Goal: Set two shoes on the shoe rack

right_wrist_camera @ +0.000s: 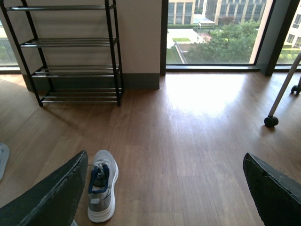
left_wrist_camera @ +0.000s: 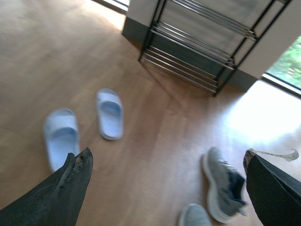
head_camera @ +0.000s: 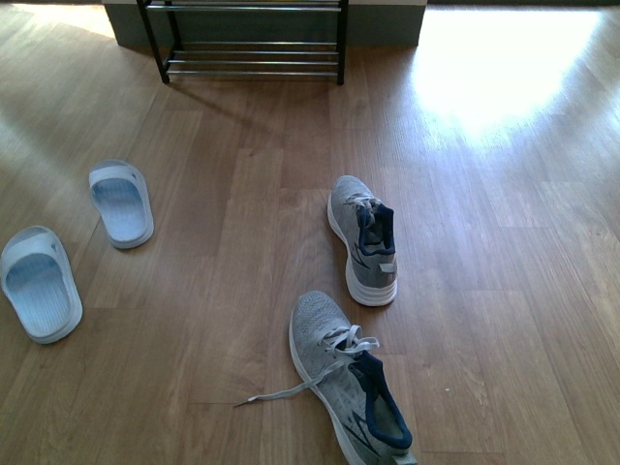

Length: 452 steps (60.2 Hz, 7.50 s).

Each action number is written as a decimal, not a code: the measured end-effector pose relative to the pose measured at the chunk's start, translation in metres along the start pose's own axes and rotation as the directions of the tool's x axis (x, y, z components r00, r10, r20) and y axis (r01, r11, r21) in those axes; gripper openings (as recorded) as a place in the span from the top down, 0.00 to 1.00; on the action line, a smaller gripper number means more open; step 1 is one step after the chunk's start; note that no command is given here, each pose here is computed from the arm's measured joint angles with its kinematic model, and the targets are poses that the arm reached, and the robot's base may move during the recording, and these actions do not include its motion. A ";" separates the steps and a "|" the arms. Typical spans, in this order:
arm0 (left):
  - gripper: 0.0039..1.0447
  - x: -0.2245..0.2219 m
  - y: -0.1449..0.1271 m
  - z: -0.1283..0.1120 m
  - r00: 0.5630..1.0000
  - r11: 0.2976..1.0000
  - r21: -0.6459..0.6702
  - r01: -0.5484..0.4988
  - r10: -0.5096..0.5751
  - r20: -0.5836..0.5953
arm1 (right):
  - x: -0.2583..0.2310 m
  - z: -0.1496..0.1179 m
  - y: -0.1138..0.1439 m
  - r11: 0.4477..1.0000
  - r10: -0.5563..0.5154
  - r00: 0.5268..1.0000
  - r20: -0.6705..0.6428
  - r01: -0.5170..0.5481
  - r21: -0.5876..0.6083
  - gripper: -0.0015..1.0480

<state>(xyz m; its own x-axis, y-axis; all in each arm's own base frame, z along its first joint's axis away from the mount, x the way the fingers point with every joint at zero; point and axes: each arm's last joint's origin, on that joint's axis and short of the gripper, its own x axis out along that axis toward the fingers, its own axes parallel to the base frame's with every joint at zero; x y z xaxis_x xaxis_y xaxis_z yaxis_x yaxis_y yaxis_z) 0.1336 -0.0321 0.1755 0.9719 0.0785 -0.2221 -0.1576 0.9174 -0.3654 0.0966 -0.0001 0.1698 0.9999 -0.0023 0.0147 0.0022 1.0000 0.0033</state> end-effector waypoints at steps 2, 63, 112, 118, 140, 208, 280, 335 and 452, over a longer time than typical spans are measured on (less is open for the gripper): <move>0.09 0.009 -0.008 0.000 0.999 0.999 -0.034 0.032 -0.033 -0.033 | 0.000 0.000 0.000 1.000 0.000 1.000 0.000 0.000 0.000 0.09; 0.09 0.231 -0.081 -0.272 0.208 0.996 -0.085 0.012 -0.085 -0.974 | 0.000 0.000 0.000 1.000 0.000 1.000 0.000 0.000 0.000 0.09; 0.30 0.270 -0.102 -0.335 0.114 0.987 -0.038 0.155 -0.056 -0.992 | 0.000 0.000 0.000 1.000 0.000 1.000 0.000 0.000 0.000 0.09; 0.47 0.271 -0.101 -0.336 0.126 0.987 -0.020 0.162 -0.040 -0.991 | 0.000 0.000 0.000 1.000 0.000 1.000 0.000 0.000 0.000 0.09; 0.95 0.265 -0.089 -0.333 0.219 0.985 0.081 0.155 0.046 -0.975 | 0.000 0.000 0.000 1.000 0.000 1.000 0.000 0.000 0.000 0.09; 0.98 -0.010 -0.009 -0.008 0.983 0.841 0.514 -0.171 0.183 0.027 | 0.000 0.000 0.000 1.000 0.000 1.000 0.000 0.000 0.000 0.09; 0.98 -0.016 -0.009 -0.003 0.986 0.838 0.519 -0.168 0.155 0.069 | 0.000 0.000 0.000 1.000 -0.001 1.000 0.000 0.001 0.000 0.09; 0.98 -0.016 -0.009 -0.003 0.985 0.838 0.519 -0.171 0.158 0.070 | 0.169 -0.180 -0.057 0.985 0.085 0.574 -0.814 -0.170 -0.017 0.09; 0.98 -0.016 -0.009 -0.003 0.985 0.838 0.519 -0.171 0.158 0.069 | 0.240 -0.294 -0.048 0.992 0.130 0.448 -0.884 -0.053 0.118 0.35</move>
<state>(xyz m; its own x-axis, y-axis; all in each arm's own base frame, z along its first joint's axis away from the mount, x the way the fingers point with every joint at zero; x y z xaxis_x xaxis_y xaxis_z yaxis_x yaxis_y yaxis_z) 0.1188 -0.0427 0.1801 0.9446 0.2490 -0.2137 -0.2070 0.9575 0.2009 0.3408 -0.0478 -0.1213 0.4617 0.1315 -0.8772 -0.0527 0.9913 0.1209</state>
